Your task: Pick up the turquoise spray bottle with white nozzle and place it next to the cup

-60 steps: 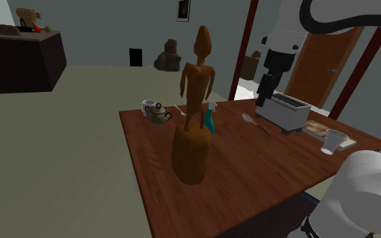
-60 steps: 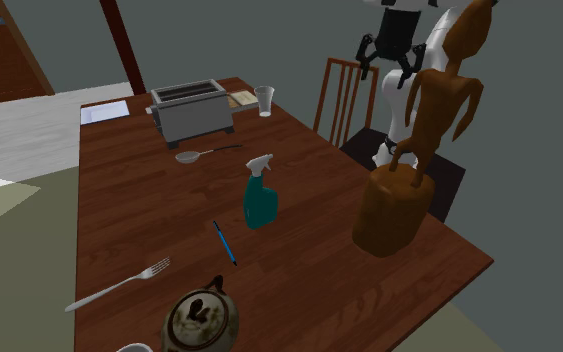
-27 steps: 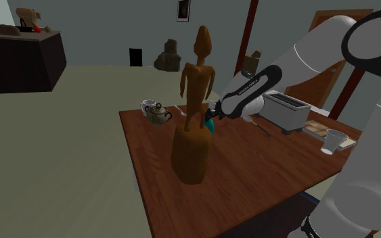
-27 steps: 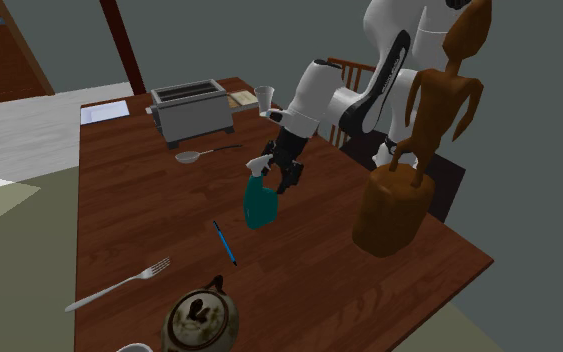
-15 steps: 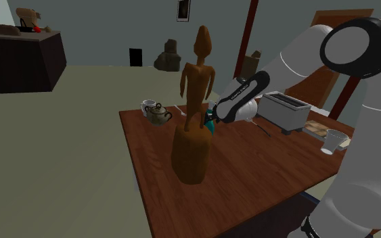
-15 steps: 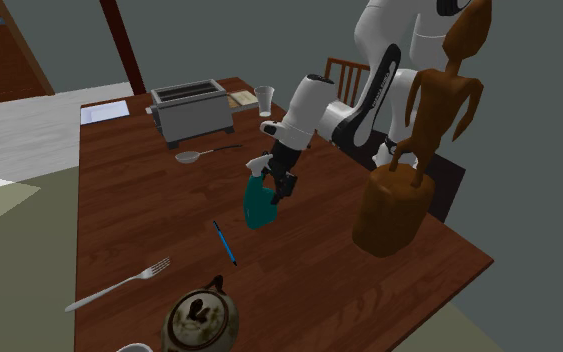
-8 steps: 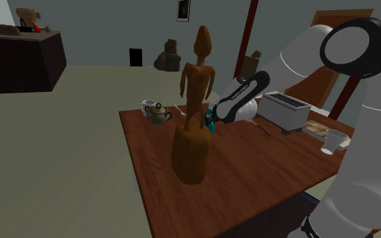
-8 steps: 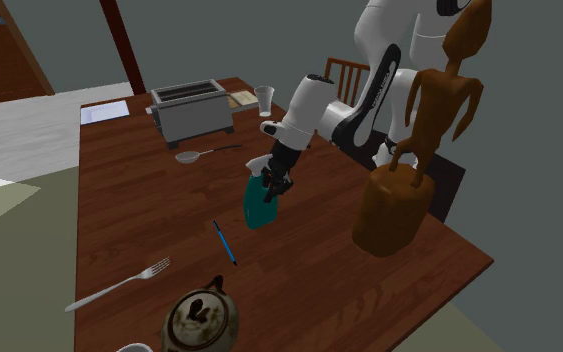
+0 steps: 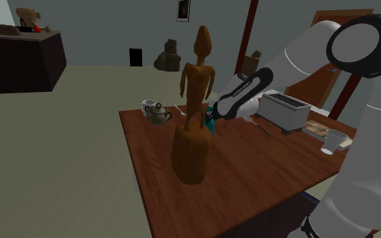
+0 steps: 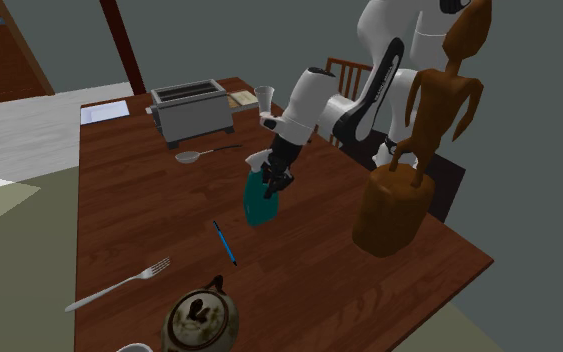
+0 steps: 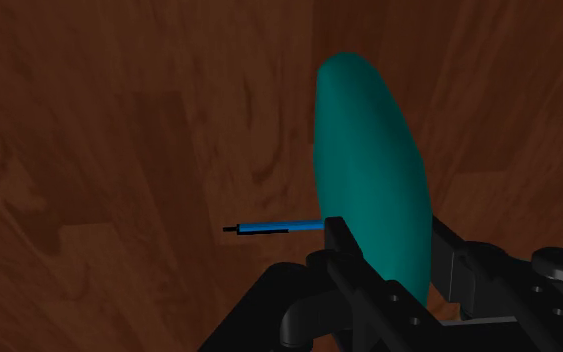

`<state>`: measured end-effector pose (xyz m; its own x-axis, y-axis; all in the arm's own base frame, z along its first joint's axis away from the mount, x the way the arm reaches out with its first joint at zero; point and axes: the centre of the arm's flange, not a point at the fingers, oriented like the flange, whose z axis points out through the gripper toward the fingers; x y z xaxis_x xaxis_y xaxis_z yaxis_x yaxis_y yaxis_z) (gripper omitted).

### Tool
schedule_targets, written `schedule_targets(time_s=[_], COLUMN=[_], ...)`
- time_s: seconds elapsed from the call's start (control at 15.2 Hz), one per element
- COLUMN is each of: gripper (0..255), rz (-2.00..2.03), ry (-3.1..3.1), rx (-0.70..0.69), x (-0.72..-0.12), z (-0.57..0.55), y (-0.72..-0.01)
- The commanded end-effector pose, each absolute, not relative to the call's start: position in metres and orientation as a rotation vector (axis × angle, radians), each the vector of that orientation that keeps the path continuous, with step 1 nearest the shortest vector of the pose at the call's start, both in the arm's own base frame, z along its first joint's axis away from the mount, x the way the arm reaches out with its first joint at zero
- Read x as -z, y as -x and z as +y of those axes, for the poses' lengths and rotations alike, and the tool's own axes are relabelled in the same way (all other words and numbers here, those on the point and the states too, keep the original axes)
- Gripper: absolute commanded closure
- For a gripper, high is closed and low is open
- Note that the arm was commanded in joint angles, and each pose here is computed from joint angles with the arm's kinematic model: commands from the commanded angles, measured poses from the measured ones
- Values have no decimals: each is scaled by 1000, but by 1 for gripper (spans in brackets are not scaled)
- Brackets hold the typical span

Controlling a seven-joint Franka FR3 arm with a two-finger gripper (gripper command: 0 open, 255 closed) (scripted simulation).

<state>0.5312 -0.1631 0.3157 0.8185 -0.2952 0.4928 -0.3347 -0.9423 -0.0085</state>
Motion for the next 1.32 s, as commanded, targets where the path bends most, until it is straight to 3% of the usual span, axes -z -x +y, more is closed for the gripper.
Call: schedule_targets(time_s=[0.0,1.25], gripper=[255,255], rz=[-507,-507], ry=[-2921,-2921], rx=[-772,-772], x=[-325,-426], z=[-164,-164], y=[-531,-531])
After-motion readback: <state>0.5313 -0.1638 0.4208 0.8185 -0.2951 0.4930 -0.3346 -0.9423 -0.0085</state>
